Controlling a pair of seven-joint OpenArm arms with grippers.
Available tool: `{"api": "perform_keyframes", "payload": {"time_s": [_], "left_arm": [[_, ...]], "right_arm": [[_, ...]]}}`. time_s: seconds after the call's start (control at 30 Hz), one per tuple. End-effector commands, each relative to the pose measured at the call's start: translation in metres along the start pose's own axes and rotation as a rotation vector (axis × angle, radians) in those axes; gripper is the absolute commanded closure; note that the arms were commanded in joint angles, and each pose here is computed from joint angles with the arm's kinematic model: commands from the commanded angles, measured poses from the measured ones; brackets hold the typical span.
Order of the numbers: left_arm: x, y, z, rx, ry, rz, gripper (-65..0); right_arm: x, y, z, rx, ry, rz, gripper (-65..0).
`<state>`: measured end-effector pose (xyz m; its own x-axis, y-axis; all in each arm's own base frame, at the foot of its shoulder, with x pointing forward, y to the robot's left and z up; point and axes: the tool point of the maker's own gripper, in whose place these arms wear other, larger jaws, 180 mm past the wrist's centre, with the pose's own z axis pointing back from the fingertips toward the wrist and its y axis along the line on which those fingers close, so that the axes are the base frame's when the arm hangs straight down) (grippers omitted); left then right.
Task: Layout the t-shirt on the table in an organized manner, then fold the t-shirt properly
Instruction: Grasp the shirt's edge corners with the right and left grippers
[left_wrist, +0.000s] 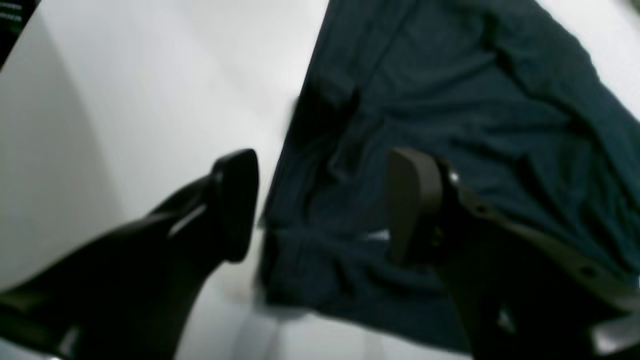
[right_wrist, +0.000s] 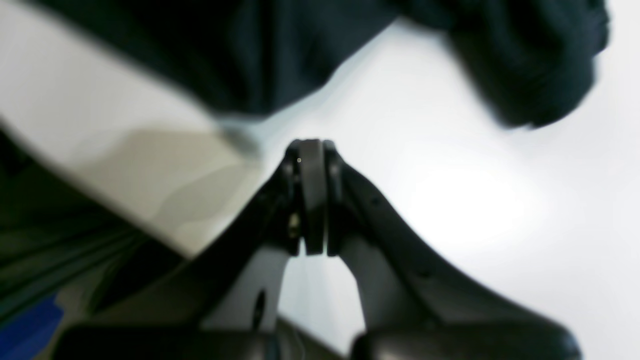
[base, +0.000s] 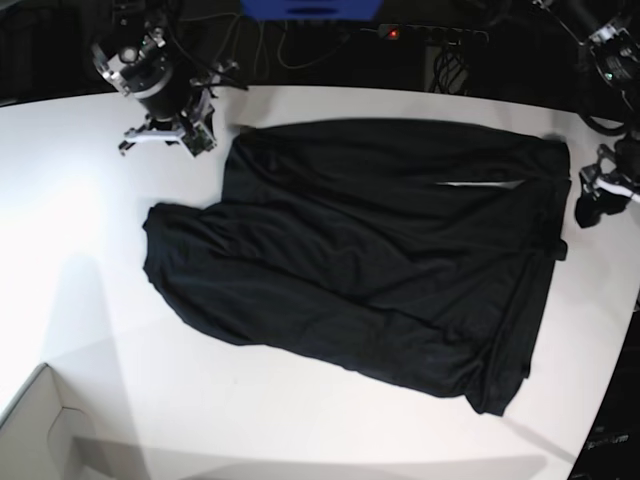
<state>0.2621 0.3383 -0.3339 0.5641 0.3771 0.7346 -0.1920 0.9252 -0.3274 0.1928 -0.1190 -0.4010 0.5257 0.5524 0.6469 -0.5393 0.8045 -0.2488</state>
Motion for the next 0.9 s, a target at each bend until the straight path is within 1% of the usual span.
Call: {"api": "perform_keyframes", "payload": {"time_s": [0.0,0.07,0.13,0.2,0.3,0.43,0.77,0.87], "left_arm": [[0.013,-0.005,-0.004,-0.011,-0.029,-0.018,-38.9],[0.008,-0.003,-0.014,0.007,0.008,-0.029,-38.9],[0.0,0.007,-0.018,0.051,0.045,-0.036,-39.3],[-0.017,0.013,-0.023,0.073,0.089,-0.027,-39.3],[-0.026,0.019,-0.026,0.091,0.083,-0.014,-39.4],[-0.042,0.022,-0.02,0.091,0.089,-0.002,-39.4],[-0.055,0.019,-0.021,0.086,0.104,0.024,-39.4],[-0.062,0.021,-0.025,0.086,0.122,0.052,-39.2]], "right_arm": [[0.012,-0.004,0.002,-0.012,-0.043,-0.006,0.0],[0.014,-0.007,0.001,-0.019,-0.046,-0.005,0.0],[0.014,-0.007,0.001,-0.02,-0.046,-0.005,0.0],[0.014,-0.007,0.001,-0.02,-0.046,-0.003,0.0],[0.015,-0.007,0.001,-0.02,-0.049,-0.003,0.0],[0.015,-0.007,0.001,-0.019,-0.051,-0.004,0.0],[0.015,-0.007,0.001,-0.018,-0.051,-0.004,0.0],[0.015,-0.006,0.001,-0.017,-0.05,-0.004,0.0]]}}
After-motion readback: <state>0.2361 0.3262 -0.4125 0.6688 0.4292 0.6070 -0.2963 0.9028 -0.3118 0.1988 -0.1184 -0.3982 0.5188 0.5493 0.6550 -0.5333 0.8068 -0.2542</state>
